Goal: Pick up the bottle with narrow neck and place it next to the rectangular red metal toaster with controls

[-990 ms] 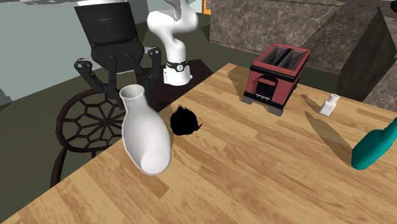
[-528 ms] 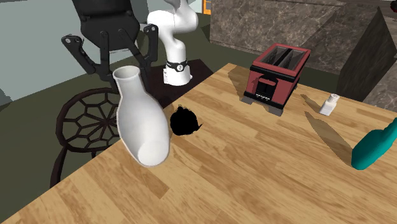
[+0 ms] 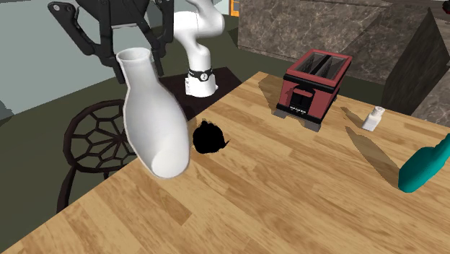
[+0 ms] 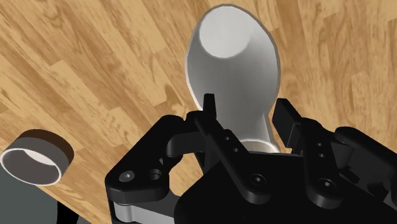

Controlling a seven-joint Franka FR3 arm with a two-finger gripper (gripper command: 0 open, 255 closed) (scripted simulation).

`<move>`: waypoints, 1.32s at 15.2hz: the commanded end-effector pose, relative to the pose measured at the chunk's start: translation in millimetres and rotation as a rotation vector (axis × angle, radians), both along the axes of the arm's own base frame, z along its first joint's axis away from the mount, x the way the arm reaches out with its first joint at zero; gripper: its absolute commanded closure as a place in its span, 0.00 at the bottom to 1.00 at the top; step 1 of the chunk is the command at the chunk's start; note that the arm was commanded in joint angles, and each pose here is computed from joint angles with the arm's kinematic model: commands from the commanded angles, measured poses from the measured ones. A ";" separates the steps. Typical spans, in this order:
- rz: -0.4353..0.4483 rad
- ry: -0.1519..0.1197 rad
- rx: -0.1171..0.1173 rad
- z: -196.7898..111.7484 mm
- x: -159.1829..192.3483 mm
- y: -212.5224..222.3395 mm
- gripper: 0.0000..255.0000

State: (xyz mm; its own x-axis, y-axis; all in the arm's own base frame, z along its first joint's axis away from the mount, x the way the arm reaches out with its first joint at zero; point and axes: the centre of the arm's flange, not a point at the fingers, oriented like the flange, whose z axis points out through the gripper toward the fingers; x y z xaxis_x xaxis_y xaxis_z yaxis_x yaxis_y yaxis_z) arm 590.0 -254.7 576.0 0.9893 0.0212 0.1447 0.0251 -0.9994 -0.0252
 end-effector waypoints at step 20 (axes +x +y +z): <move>0.000 0.000 0.000 111.4 -0.9 0.7 1.00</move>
